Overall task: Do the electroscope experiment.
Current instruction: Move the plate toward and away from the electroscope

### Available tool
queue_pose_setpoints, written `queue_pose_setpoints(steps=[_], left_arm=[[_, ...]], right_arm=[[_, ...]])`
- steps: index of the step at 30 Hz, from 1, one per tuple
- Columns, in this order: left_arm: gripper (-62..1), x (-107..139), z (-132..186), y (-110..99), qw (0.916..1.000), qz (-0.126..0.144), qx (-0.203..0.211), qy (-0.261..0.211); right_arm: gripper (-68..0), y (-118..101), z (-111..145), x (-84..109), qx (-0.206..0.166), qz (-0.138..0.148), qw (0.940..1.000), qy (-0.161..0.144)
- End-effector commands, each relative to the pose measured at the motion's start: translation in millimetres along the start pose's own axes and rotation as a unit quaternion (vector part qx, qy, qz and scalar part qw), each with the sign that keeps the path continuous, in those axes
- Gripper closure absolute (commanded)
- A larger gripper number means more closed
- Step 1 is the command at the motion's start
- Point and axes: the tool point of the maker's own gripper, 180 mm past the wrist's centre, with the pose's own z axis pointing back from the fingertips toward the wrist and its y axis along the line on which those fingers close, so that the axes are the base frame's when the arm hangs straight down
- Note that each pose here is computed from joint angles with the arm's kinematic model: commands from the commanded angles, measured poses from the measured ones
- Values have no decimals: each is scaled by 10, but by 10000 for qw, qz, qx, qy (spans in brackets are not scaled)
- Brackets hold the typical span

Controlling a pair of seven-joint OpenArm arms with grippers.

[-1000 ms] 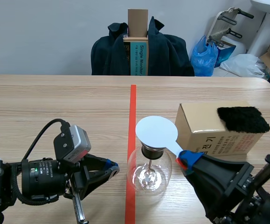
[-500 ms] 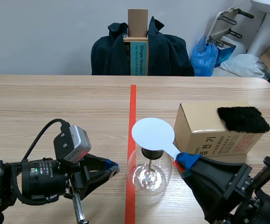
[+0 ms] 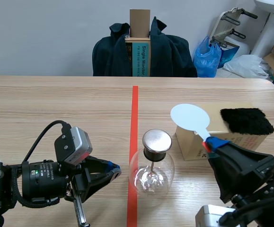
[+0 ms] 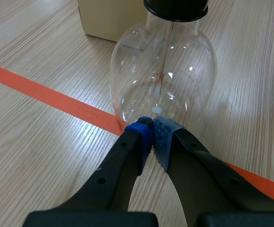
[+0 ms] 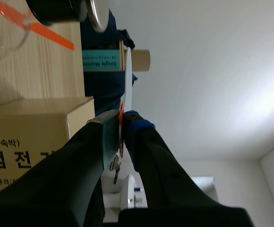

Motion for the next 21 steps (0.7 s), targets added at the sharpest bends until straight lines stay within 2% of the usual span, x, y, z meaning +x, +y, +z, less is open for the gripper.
queue_pose_setpoints(steps=[1,7,10,14,17,21], left_arm=[[-27,117,-20,6,9998,-51,-5,-183],[-27,117,-20,6,9998,-51,-5,-183],[-27,117,-20,6,9998,-51,-5,-183],[-27,117,-20,6,9998,-51,-5,-183],[-27,117,-20,6,9998,-51,-5,-183],[-27,117,-20,6,9998,-51,-5,-183]], right_arm=[[-10,-143,-34,-124,-217,110,9996,155],[-10,-226,30,-444,-333,158,9965,754],[-10,-332,82,-603,-544,212,9931,1018],[-10,-526,171,-791,-953,377,9857,1337],[-10,-638,227,-935,-1102,423,9807,1558],[-10,-869,329,-1146,-1414,500,9705,1890]])
